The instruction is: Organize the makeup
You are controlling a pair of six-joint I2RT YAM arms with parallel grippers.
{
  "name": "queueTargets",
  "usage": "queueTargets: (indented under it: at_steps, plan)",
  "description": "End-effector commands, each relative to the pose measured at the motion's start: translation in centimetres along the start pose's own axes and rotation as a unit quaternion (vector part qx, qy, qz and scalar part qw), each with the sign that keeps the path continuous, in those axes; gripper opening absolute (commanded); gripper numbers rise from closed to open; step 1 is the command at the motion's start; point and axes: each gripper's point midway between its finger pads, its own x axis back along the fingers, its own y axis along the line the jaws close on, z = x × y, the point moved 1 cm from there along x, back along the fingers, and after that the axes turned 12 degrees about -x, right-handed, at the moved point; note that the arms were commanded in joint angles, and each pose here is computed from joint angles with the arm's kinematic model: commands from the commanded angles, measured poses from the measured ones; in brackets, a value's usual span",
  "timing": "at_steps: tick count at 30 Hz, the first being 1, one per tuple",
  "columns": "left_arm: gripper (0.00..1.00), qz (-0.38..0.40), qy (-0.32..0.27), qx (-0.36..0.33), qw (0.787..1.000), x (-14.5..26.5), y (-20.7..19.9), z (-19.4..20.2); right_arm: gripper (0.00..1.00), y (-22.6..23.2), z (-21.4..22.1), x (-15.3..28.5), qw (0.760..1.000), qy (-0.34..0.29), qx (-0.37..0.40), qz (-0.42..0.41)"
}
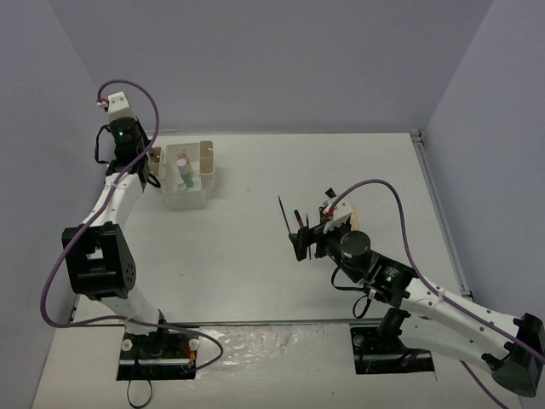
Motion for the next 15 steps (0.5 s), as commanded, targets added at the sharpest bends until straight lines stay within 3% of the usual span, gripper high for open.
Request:
queueTargets:
  at_steps: [1, 15]
  plan:
    - [0.0, 0.014, -0.129, 0.032, 0.991, -1.1, 0.8, -8.8, 1.0, -0.3, -2.5, 0.7, 0.999, -0.044, -0.009, 0.008]
    - [0.0, 0.031, -0.097, 0.047, 0.994, -4.9, -0.9, -3.1, 1.0, -1.7, -1.9, 1.1, 0.999, -0.039, -0.006, 0.038]
